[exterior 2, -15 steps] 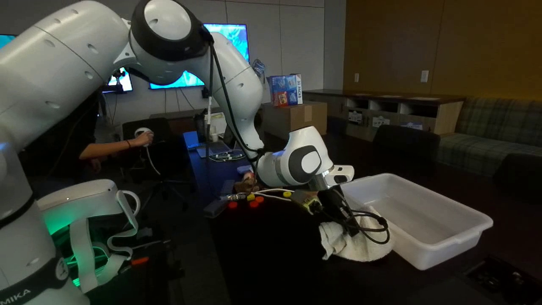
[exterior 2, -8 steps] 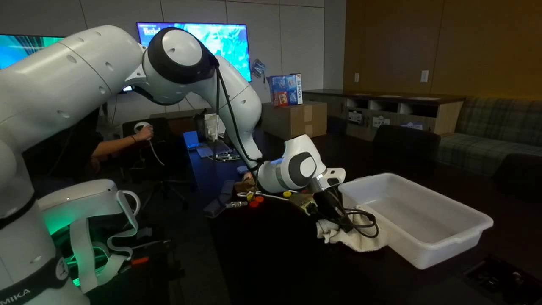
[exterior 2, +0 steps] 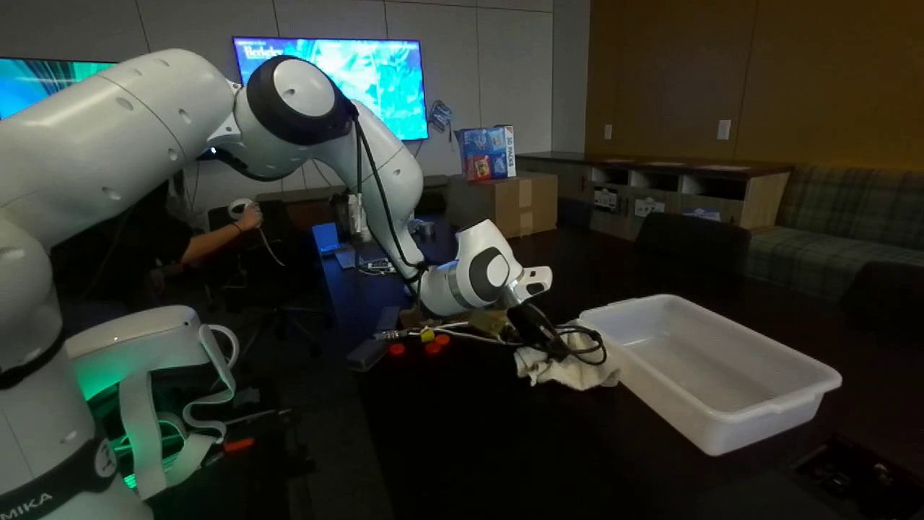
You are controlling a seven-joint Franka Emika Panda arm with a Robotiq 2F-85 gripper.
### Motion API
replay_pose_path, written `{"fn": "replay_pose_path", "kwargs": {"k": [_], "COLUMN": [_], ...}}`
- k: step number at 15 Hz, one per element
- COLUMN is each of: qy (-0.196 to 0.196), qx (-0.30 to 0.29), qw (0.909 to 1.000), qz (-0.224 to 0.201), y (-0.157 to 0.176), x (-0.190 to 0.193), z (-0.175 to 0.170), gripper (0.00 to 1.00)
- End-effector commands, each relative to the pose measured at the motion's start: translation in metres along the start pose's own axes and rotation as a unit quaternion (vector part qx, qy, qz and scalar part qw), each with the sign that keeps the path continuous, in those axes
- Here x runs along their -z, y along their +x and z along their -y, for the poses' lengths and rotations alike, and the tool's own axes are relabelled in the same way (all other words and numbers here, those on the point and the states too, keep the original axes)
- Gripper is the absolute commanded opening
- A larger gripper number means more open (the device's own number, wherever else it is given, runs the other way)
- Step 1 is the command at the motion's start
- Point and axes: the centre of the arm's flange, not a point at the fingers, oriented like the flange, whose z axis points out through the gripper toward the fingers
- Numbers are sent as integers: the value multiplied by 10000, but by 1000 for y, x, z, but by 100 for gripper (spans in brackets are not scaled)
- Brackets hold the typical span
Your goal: Use the towel to push all the objects on the table to the left
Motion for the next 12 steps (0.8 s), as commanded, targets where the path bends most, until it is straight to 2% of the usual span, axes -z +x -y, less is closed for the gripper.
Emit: {"fn": "replay_pose_path", "kwargs": {"k": [1, 12], "qy": [307, 1419], "qx": [99, 368], "qw": [9988, 9870], "qz": [-361, -651], "y": [0, -26], "x": [18, 96], "z": [38, 152], "gripper": [3, 3]}}
